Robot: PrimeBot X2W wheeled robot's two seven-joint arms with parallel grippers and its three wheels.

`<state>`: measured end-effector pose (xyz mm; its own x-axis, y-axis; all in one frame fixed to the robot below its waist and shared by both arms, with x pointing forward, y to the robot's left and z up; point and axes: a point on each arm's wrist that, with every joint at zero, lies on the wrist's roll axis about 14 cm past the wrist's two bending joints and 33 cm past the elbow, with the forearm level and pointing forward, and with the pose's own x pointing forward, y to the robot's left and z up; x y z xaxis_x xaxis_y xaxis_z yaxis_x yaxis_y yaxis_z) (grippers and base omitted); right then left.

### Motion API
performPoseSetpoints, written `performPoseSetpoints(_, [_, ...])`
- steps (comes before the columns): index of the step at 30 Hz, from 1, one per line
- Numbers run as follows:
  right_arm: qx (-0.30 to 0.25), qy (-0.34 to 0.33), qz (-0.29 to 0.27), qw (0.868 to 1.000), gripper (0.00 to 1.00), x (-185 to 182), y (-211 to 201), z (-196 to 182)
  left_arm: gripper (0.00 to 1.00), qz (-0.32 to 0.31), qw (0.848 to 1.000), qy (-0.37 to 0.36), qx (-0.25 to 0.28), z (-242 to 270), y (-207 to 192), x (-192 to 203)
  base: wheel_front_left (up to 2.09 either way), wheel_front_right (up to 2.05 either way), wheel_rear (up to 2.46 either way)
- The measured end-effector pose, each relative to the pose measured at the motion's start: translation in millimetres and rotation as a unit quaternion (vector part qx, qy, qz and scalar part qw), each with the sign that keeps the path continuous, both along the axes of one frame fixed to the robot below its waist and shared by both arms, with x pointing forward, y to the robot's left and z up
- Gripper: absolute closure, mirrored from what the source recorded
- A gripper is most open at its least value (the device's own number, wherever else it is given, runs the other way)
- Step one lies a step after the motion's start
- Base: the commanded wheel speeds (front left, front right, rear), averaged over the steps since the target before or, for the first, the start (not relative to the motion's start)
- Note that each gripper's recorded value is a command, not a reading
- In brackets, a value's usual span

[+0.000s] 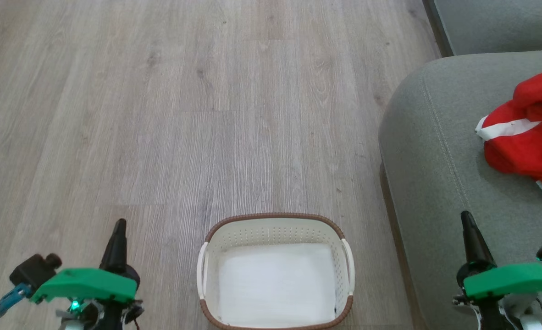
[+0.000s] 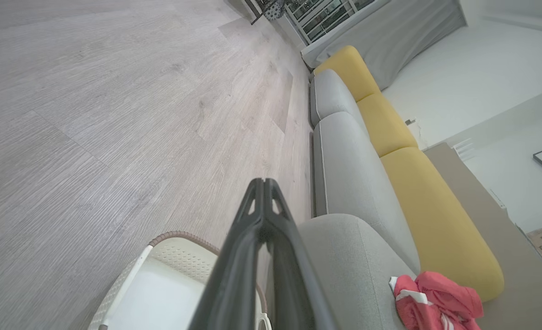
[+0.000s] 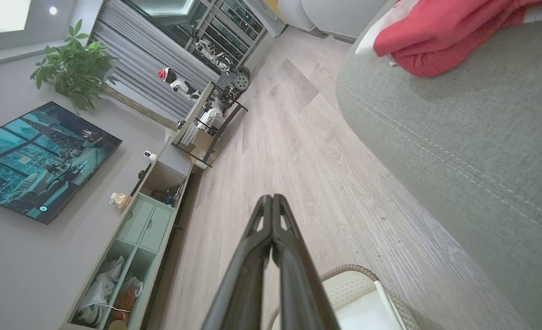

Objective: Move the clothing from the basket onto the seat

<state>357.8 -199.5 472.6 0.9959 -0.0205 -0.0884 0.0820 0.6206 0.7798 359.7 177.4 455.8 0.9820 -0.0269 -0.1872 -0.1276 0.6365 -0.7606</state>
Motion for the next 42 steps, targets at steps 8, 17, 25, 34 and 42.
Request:
performPoseSetpoints(8, [0.041,-0.002,-0.008,0.999,1.00,3.7,-2.7,2.7,1.00,0.007,0.999,0.001,-0.044,0.9,0.2,1.5,0.00,0.00,0.00])
performPoseSetpoints(17, [0.088,0.005,-0.014,0.996,1.00,3.9,-4.9,-0.7,1.00,0.018,0.995,0.002,-0.094,1.9,2.8,2.9,0.00,0.00,0.00])
performPoseSetpoints(25, [0.131,0.005,-0.017,0.991,1.00,6.4,-5.4,0.2,1.00,0.024,0.990,-0.008,-0.137,8.3,5.1,7.9,0.00,0.00,0.00])
performPoseSetpoints(34, [0.177,0.000,-0.023,0.984,1.00,9.9,-6.6,3.1,1.00,0.028,0.982,-0.009,-0.185,9.2,4.5,8.5,0.00,0.00,0.00])
performPoseSetpoints(42, [0.224,0.004,-0.028,0.974,1.00,9.0,-6.1,-0.2,1.00,0.034,0.973,-0.012,-0.230,10.6,4.7,9.0,0.00,0.00,0.00])
